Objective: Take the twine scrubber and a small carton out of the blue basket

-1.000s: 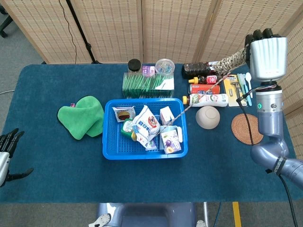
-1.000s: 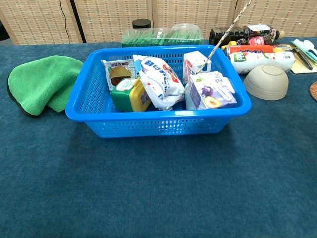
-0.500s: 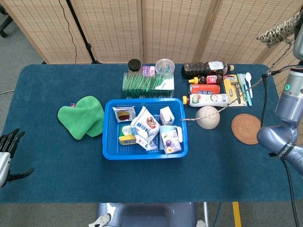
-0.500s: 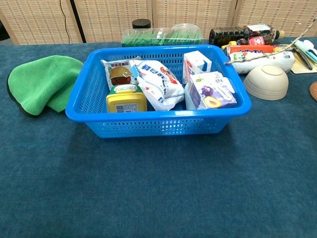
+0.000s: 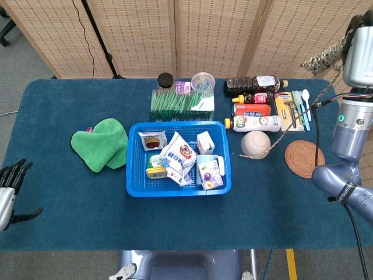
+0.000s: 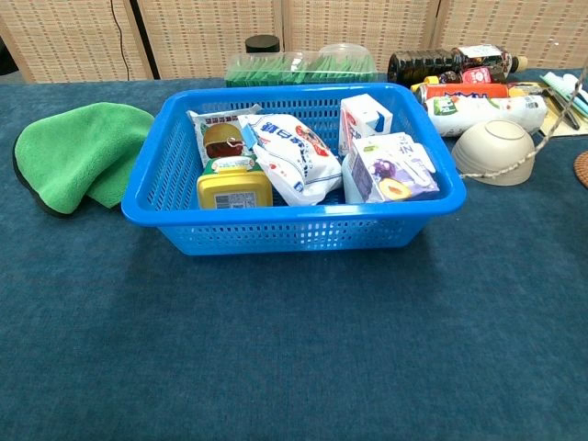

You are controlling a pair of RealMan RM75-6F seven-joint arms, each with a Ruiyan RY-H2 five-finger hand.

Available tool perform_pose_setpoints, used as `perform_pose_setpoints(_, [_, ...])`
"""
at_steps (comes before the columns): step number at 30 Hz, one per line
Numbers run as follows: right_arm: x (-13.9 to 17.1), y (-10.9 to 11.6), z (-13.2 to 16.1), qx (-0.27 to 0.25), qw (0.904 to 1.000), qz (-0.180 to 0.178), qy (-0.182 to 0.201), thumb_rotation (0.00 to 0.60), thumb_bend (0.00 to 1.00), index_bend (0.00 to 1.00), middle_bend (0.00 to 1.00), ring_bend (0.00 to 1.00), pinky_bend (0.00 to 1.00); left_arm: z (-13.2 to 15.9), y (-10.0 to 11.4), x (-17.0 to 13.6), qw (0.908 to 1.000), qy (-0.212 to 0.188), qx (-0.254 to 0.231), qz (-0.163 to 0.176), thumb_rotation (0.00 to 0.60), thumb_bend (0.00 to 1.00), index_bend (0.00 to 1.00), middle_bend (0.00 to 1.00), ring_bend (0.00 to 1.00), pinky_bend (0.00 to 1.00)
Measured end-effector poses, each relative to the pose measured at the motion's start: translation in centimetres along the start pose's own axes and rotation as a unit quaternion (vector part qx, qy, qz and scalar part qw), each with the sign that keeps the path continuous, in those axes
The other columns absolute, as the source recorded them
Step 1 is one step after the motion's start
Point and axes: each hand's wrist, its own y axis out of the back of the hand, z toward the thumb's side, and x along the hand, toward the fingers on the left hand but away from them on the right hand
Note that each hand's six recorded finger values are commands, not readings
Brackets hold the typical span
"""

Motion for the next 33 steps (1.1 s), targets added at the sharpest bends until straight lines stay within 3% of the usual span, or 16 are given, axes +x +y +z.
perform_pose_setpoints(7, [4.5,-3.8,2.7,-0.052,0.9939,0.086,0.045,0.600,0.72,0.62,0.55,0.49,0.72,0.0,0.0,0.0,1.0000,0.001,0.001,0.000,0.600,0.00,0.00,0.00,0.00,0.00])
perform_pose_setpoints(11, [8.1,-6.4,4.4,-0.084,0.9826,0.150,0.070,0.600,0.73,0.61,0.53,0.48,0.71,0.1,-0.1,0.0,1.0000,0.000,0.002,-0.002,0.600,0.00,0.00,0.00,0.00,0.00])
perform_pose_setpoints(13, [9.5,-7.4,4.9,-0.093,0.9769,0.176,0.078,0.600,0.72,0.58,0.49,0.44,0.67,0.1,-0.2,0.1,1.0000,0.000,0.003,-0.004,0.600,0.00,0.00,0.00,0.00,0.00])
perform_pose_setpoints(15, [11.0,-8.3,5.4,-0.099,0.9705,0.202,0.089,0.600,0.64,0.47,0.38,0.34,0.51,0.1,-0.2,0.1,1.0000,0.000,0.003,-0.004,0.600,0.00,0.00,0.00,0.00,0.00])
perform_pose_setpoints(17, [12.0,-8.9,5.7,-0.108,0.9649,0.218,0.097,0.600,0.41,0.26,0.17,0.14,0.29,0.1,-0.2,0.1,1.0000,0.001,0.003,-0.004,0.600,0.00,0.00,0.00,0.00,0.00])
perform_pose_setpoints(19, [12.8,-9.4,5.9,-0.118,0.9590,0.235,0.105,0.600,0.21,0.12,0.04,0.03,0.18,0.1,-0.2,0.1,1.0000,0.001,0.004,-0.003,0.600,0.00,0.00,0.00,0.00,0.00])
perform_pose_setpoints(20, [13.3,-9.7,6.0,-0.122,0.9545,0.249,0.110,0.600,0.11,0.07,0.01,0.00,0.14,0.1,-0.2,0.1,1.0000,0.001,0.004,-0.003,0.600,0.00,0.00,0.00,0.00,0.00])
perform_pose_setpoints(22, [14.1,-10.1,6.1,-0.124,0.9479,0.270,0.116,0.600,0.02,0.01,0.00,0.00,0.09,0.1,-0.2,0.1,1.0000,0.001,0.004,-0.004,0.600,0.00,0.00,0.00,0.00,0.00])
perform_pose_setpoints(26, [14.9,-10.5,5.5,-0.122,0.9412,0.296,0.107,0.600,0.00,0.00,0.00,0.00,0.01,0.1,-0.3,0.1,1.0000,0.000,0.005,-0.006,0.600,0.00,0.00,0.00,0.00,0.00])
perform_pose_setpoints(33, [15.0,-9.3,4.9,-0.144,0.9396,0.296,0.093,0.600,0.00,0.00,0.00,0.00,0.00,0.1,-0.2,0.1,1.0000,0.000,0.005,-0.006,0.600,0.00,0.00,0.00,0.00,0.00])
